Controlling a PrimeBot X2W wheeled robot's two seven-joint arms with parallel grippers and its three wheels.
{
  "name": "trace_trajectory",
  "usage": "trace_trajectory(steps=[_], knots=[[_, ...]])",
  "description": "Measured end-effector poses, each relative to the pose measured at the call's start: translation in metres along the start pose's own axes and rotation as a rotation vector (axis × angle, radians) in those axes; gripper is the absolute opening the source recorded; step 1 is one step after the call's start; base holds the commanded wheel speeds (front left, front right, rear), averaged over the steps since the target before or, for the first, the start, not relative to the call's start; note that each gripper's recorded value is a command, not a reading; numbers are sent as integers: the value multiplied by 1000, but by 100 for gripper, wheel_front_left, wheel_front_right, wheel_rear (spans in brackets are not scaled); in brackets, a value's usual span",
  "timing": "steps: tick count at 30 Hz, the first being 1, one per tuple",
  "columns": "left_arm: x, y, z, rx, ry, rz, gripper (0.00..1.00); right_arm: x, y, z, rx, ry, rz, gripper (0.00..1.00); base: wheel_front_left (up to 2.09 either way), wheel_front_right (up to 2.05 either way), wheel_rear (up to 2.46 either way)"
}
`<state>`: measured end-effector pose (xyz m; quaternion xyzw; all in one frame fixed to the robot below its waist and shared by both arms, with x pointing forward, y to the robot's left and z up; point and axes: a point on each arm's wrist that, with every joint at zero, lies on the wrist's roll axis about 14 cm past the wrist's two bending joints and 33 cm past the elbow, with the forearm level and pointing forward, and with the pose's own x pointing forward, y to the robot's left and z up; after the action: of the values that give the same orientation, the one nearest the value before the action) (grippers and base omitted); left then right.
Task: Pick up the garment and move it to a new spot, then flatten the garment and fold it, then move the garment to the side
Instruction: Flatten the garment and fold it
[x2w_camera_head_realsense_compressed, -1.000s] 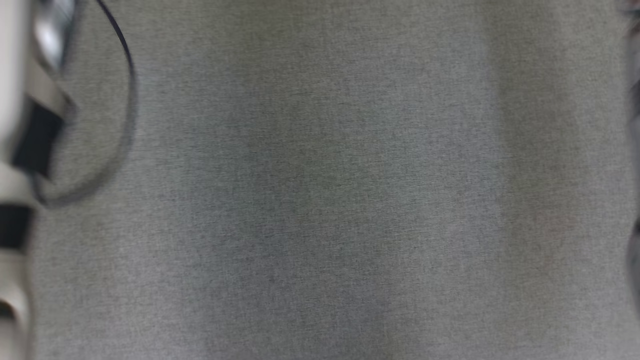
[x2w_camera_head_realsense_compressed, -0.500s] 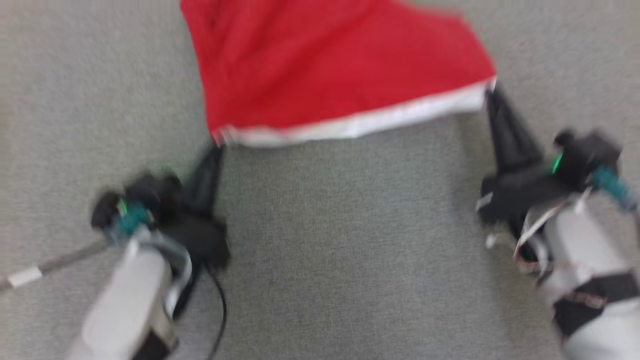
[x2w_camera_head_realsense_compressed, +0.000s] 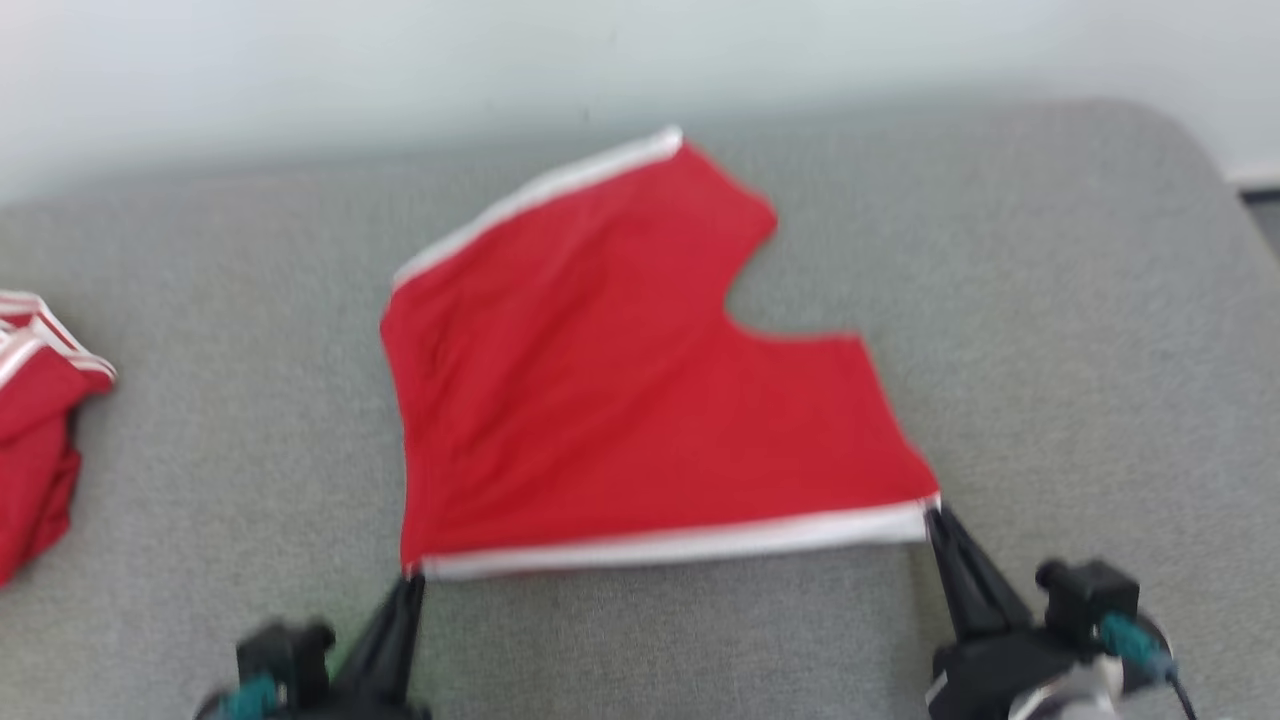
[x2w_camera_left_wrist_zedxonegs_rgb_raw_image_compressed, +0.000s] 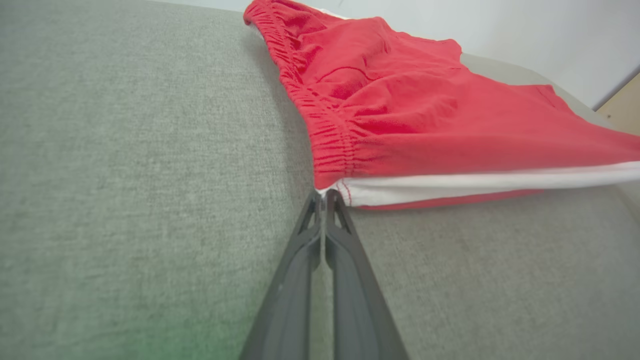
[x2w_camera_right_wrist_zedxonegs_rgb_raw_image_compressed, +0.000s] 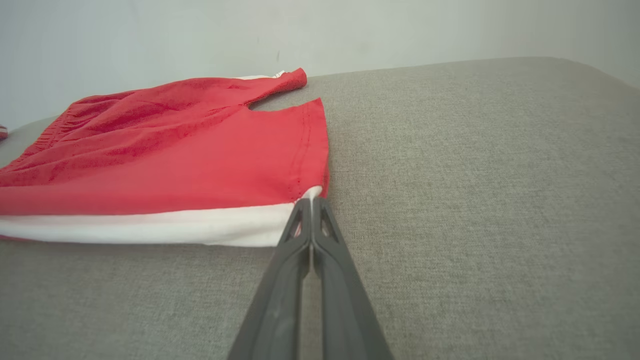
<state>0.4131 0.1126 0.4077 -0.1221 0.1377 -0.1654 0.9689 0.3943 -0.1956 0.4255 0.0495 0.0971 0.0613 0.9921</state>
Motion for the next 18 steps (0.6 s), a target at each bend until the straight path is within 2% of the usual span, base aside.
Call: trace_trajectory(steps=[9, 18], knots=[[-58, -17, -16, -51, 4, 7, 0, -56, -15, -8, 2, -6, -80, 0, 0, 0, 0], [-97, -18, -22, -75, -11, 22, 0, -88, -2, -21, -5, 4, -59, 0, 0, 0, 0]])
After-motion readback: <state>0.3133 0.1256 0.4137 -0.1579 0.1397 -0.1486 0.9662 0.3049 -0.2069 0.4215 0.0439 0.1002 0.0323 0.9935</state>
